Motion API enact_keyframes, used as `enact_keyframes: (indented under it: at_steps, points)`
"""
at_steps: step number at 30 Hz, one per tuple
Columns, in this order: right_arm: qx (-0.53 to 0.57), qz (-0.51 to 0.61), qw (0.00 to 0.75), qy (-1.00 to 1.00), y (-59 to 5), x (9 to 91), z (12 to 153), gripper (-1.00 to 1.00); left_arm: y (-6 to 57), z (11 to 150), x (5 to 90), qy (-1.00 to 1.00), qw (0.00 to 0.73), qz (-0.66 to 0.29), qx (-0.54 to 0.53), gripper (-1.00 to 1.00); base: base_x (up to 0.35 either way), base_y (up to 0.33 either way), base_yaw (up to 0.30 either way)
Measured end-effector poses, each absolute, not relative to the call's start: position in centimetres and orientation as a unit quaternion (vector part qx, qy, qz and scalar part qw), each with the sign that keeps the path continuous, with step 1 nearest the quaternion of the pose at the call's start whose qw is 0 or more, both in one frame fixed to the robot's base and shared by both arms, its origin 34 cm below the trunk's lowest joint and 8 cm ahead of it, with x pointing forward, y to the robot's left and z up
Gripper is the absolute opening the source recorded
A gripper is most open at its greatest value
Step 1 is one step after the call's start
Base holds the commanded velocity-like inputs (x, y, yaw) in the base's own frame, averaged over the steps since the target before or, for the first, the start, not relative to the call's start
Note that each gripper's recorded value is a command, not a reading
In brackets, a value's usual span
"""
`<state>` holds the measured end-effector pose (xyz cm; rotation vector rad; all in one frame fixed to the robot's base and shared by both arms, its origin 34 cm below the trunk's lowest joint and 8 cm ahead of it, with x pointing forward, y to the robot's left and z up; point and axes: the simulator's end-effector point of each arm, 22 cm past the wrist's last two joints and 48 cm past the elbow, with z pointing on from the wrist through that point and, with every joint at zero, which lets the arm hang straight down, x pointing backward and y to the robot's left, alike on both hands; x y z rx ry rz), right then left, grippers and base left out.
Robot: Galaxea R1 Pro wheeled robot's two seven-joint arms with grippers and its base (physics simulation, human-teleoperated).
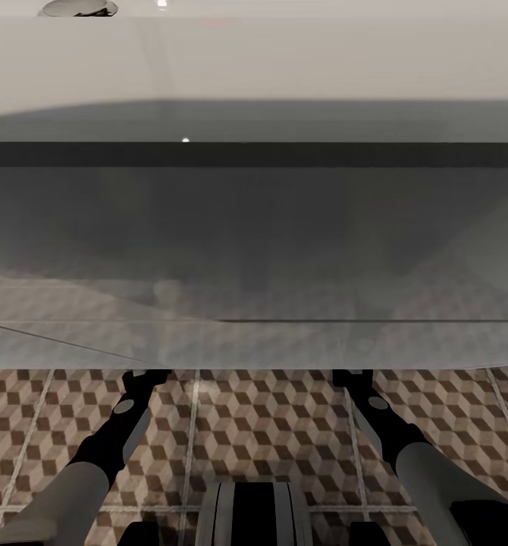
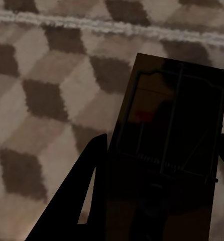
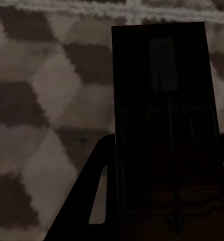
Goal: Take the four mousetraps from the cabinet in the bathroom and place them on the bathroom floor. Make sure all four end up on the same floor surface, and ensure that at least two of them are either under or directly next to the same bathroom sink.
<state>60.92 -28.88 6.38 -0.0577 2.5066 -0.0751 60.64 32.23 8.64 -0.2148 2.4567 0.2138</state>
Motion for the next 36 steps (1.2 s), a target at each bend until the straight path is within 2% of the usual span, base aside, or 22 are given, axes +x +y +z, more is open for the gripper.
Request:
enact_keyframes:
  at_steps: [36]
  points:
    - [-0.022, -0.028, 0.342, 0.939, -28.8, 61.9, 7.2, -1.0, 32.4, 8.6, 60.6, 0.938, 0.327, 0.083, -0.084, -1.0, 0.0, 0.0, 0.0]
